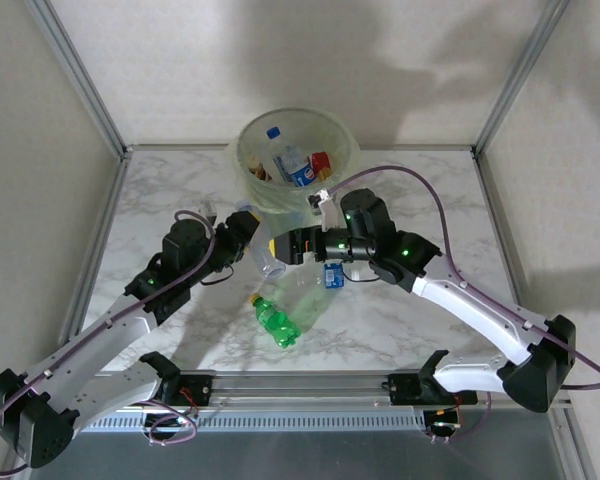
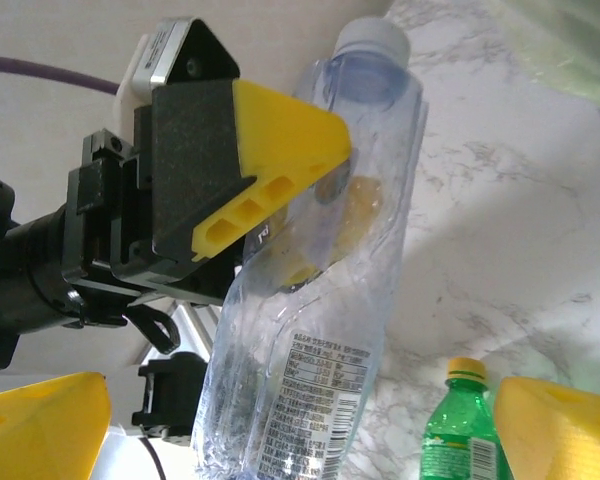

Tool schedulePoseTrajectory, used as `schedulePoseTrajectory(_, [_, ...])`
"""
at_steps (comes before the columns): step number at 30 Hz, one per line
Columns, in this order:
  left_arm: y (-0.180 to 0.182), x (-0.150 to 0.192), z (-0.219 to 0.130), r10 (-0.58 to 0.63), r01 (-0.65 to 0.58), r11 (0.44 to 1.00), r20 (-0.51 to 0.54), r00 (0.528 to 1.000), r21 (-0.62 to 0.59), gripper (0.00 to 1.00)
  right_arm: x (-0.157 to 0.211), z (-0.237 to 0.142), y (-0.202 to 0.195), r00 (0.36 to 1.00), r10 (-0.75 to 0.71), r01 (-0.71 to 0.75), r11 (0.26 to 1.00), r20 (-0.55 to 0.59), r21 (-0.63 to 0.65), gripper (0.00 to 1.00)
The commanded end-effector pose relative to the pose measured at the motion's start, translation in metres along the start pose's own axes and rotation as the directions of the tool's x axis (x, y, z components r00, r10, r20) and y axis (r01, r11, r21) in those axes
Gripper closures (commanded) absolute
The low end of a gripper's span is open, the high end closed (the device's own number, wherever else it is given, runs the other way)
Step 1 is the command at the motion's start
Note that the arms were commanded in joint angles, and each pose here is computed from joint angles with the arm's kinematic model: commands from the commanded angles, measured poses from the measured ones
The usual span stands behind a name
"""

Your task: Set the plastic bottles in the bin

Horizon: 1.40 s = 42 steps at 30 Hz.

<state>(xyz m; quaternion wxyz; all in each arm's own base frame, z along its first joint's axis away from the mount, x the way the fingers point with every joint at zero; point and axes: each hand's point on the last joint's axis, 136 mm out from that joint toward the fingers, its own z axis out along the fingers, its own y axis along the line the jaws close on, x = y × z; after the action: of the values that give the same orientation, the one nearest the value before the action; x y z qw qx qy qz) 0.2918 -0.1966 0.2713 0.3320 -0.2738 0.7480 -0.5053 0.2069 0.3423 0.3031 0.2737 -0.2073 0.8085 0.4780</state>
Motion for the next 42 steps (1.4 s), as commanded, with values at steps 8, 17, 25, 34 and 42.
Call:
schedulePoseTrajectory(8, [-0.028,-0.002,-0.008,-0.017,0.018,0.994,-0.010,1.000,0.106,0.47,0.008,0.024,0.019,0.998,-0.037,0.035,0.999,-0.052,-0.033,0.03])
schedulePoseTrajectory(17, [-0.042,-0.003,-0.010,-0.039,0.041,0.985,-0.015,0.999,0.167,0.46,0.010,0.032,0.028,0.996,-0.056,0.053,0.997,-0.065,-0.051,0.10])
schedulePoseTrajectory(25, [-0.047,-0.004,-0.012,-0.038,0.040,0.982,-0.013,0.999,0.184,0.45,0.003,0.029,0.030,0.997,-0.068,0.067,0.997,-0.038,-0.039,0.24])
schedulePoseTrajectory(34, [-0.051,-0.001,-0.010,-0.029,0.034,0.978,-0.030,0.999,0.205,0.37,0.000,0.023,0.029,0.997,-0.081,0.081,0.997,-0.017,-0.019,0.33])
schedulePoseTrajectory(42, [-0.070,-0.007,-0.010,0.115,-0.107,0.981,-0.039,0.993,0.164,0.01,-0.010,0.012,0.017,0.992,-0.129,0.128,0.987,0.000,0.094,0.37])
